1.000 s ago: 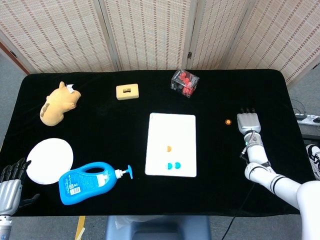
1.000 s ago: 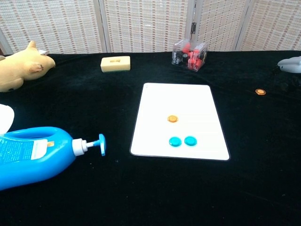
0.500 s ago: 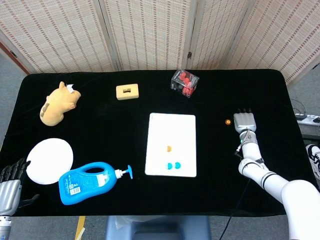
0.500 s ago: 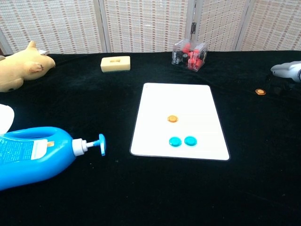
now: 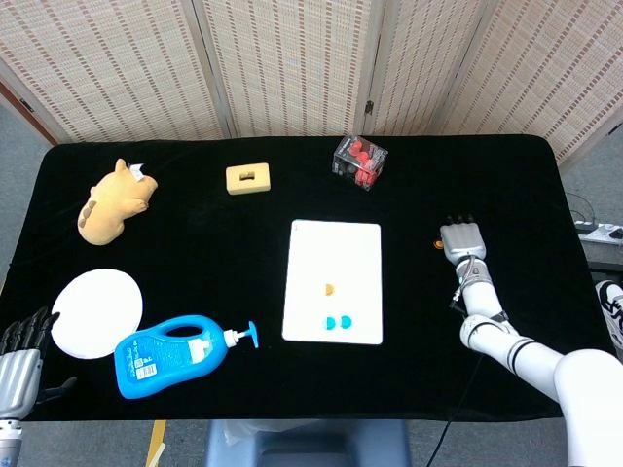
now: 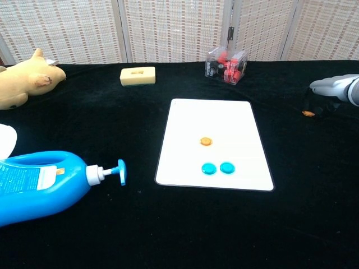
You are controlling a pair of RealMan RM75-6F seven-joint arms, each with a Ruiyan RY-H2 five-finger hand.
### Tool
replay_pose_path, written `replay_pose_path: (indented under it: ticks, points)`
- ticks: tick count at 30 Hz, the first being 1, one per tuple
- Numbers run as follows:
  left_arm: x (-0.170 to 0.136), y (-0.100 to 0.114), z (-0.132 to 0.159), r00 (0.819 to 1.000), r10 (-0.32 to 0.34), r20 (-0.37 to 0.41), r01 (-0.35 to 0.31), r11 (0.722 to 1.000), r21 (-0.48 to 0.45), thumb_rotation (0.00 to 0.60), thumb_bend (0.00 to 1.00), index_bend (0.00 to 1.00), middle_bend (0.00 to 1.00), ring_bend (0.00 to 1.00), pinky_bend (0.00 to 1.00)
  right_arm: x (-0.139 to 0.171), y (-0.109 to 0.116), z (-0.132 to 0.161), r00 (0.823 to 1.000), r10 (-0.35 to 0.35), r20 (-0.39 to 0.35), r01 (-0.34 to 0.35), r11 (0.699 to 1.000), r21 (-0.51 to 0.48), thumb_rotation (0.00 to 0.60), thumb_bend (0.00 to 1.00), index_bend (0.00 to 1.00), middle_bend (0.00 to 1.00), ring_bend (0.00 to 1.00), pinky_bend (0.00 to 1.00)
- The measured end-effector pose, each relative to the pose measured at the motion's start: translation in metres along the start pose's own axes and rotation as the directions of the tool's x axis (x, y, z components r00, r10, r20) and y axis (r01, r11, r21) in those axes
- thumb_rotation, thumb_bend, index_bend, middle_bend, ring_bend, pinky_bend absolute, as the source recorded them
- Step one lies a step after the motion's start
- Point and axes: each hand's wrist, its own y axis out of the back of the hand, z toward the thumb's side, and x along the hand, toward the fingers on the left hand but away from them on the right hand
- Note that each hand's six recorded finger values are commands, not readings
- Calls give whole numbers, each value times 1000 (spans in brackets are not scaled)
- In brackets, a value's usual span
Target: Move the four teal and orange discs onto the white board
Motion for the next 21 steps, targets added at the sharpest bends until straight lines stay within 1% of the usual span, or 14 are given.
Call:
replay_pose_path:
  ticks: [8, 11, 15, 16, 19, 21]
  points:
    - [-1, 0, -1, 1000, 1, -2, -1, 1000, -2, 600, 165, 108, 36, 71, 0, 22, 1, 24, 994, -11, -112, 12, 1000, 10, 600, 714, 334, 104, 24, 0]
    - [-1, -1, -1, 1000, 0, -2, 0, 1000, -2, 600, 164, 108, 37, 71, 0, 32, 7, 28, 989, -36, -143, 37, 999, 6, 600, 714, 334, 104, 24, 0]
    - [-1, -1, -1, 1000, 0, -1, 0, 1000, -4, 600, 164, 109, 36, 71, 0, 34, 17, 16, 990, -77, -117, 77, 997, -2, 600, 713, 334, 104, 24, 0]
    - [-1, -2, -1, 1000, -1, -1, 1, 1000, -4, 600, 164, 108, 36, 71, 0, 33, 18, 13, 991, -80, -106, 81, 997, -1, 600, 695, 334, 104, 23, 0]
    - [-1, -2, 0, 1000, -3, 1, 3, 1000, -5, 600, 164, 108, 37, 71, 0, 29, 17, 6, 994, -85, -74, 86, 996, 0, 600, 577, 334, 104, 28, 0]
    - [-1, -2, 0, 1000, -4, 3, 4, 1000, -5, 600, 164, 108, 37, 71, 0, 26, 16, 4, 995, -86, -56, 86, 996, -1, 600, 520, 334, 104, 33, 0]
